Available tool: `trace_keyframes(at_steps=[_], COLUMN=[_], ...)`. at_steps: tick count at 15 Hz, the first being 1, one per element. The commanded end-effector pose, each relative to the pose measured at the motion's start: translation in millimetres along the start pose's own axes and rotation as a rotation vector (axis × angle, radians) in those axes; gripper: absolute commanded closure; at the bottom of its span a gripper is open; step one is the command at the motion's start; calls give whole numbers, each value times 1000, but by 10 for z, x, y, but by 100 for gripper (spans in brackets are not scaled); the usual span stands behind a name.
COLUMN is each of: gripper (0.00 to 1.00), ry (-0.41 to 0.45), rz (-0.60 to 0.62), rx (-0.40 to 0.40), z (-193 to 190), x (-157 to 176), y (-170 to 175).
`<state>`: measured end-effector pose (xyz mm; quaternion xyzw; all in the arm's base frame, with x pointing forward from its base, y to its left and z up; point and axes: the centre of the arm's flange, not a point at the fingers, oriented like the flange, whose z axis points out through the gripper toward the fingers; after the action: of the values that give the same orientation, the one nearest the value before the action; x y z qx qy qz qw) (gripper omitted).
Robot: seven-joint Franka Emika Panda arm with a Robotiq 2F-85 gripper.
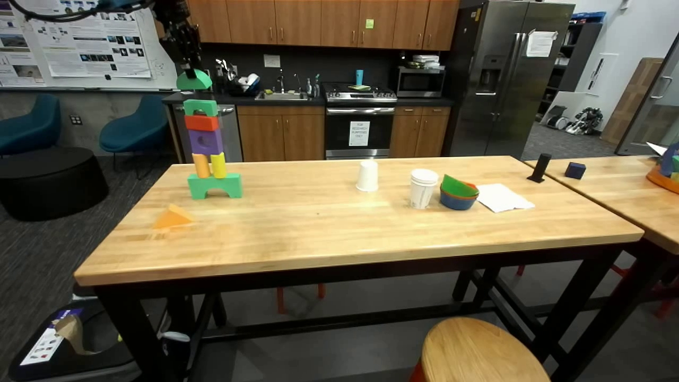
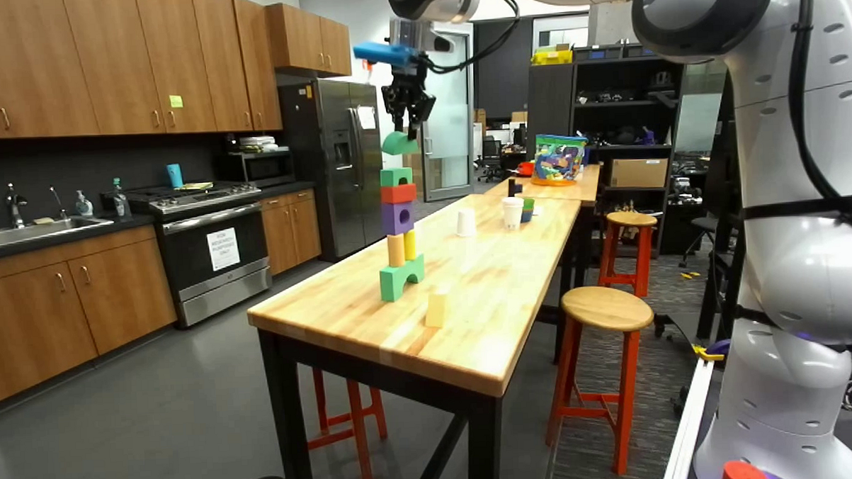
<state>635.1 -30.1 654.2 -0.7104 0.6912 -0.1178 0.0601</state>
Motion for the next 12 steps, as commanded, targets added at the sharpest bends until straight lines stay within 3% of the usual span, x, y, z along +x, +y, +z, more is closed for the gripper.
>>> trace_keyframes(at_steps=[1,8,11,12], gripper=[86,86,86,61], ry=[-25,-40,-126,-75], rz=[-44,-122,-210,-169], rx=[-26,-87,-143,-118], z=[-50,-98,-86,-10], x=[5,-1,5,-50], y=[-30,-68,-145,53])
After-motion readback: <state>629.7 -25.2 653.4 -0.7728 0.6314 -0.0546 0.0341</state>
